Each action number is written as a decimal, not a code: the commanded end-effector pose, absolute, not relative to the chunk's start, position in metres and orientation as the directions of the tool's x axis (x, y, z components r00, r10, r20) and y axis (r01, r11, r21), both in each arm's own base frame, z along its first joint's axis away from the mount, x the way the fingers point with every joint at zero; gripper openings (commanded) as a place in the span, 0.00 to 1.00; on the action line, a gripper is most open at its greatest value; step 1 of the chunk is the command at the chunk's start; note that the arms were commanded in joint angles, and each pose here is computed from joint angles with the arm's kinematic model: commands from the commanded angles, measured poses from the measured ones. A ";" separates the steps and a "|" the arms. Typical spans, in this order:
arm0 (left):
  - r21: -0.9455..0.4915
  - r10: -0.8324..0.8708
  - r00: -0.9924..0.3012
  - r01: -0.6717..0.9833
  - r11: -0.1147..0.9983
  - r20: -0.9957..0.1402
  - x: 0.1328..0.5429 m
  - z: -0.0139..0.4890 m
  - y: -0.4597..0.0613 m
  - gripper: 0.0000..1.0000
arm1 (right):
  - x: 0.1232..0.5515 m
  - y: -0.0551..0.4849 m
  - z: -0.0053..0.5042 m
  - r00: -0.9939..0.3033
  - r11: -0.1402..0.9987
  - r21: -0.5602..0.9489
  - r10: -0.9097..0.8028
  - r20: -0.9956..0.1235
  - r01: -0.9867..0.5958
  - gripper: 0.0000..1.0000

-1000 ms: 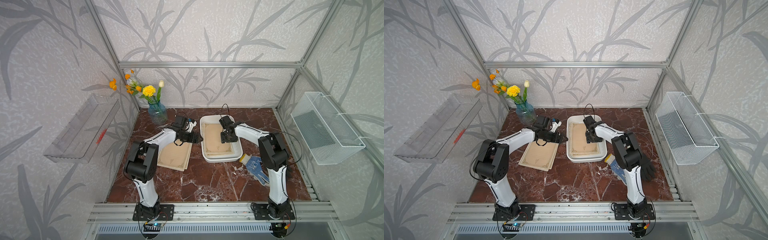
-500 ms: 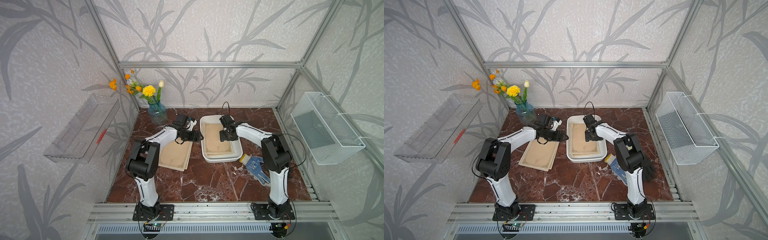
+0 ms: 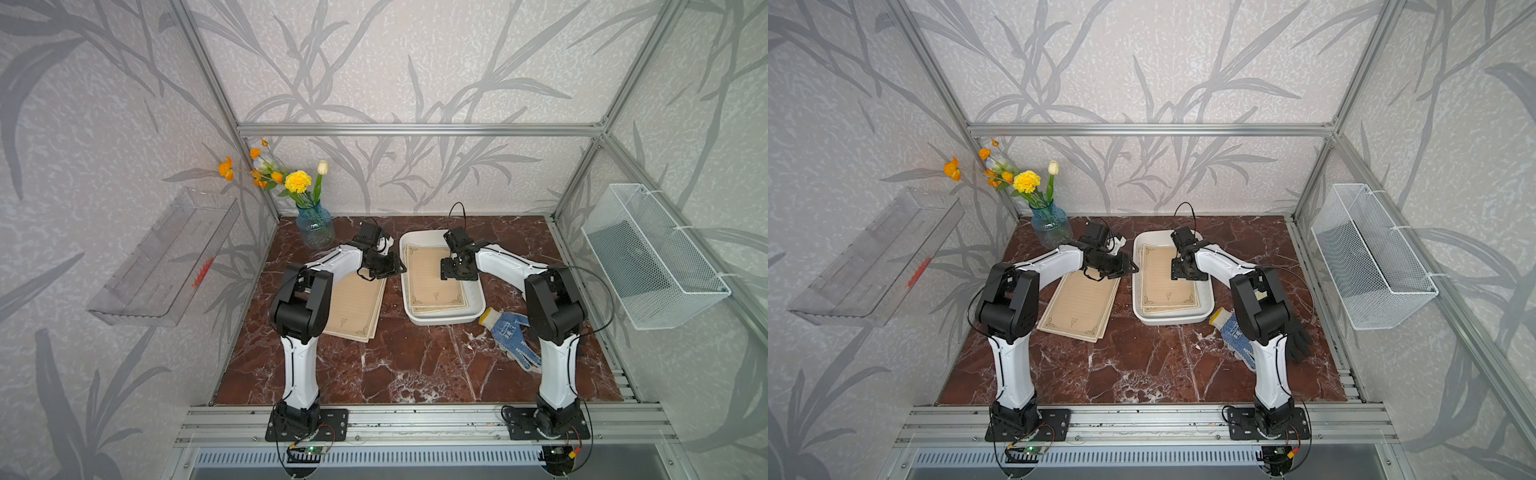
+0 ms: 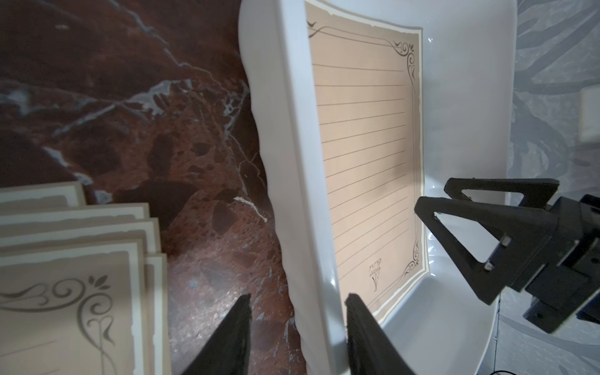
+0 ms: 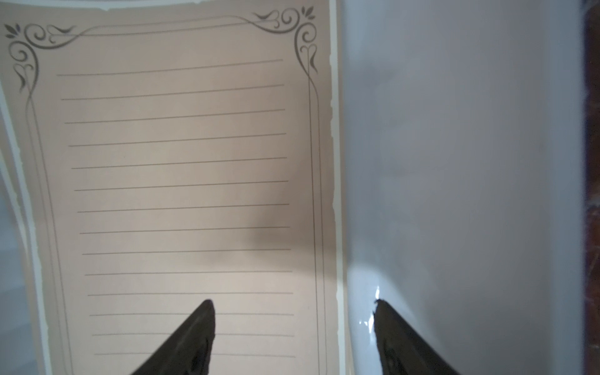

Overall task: Take out the stationery paper from the storage box
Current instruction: Pick up the stationery paper from the storage box.

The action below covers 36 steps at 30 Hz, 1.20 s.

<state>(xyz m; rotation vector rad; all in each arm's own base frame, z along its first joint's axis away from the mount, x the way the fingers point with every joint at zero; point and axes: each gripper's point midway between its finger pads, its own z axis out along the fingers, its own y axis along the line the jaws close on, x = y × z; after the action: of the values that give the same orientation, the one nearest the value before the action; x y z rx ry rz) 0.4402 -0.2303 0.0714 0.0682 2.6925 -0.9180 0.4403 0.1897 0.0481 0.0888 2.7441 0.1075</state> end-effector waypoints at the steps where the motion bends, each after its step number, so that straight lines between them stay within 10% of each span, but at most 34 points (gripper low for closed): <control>1: -0.578 -0.053 -0.960 0.122 0.807 -0.276 0.439 0.072 -0.229 0.43 | 0.446 0.190 0.044 -0.921 0.991 0.110 0.114 -0.373 0.078 0.77; 36: -0.590 -0.050 -0.969 0.105 0.800 -0.241 0.439 0.067 -0.234 0.41 | 0.448 0.192 0.034 -0.923 0.961 0.246 0.202 -0.327 0.123 0.74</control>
<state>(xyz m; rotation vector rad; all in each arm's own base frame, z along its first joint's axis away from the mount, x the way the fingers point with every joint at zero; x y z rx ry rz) 0.4405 -0.2326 0.0713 0.0491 2.7200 -0.9244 0.4510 0.1981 0.0326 0.2088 2.7520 0.3142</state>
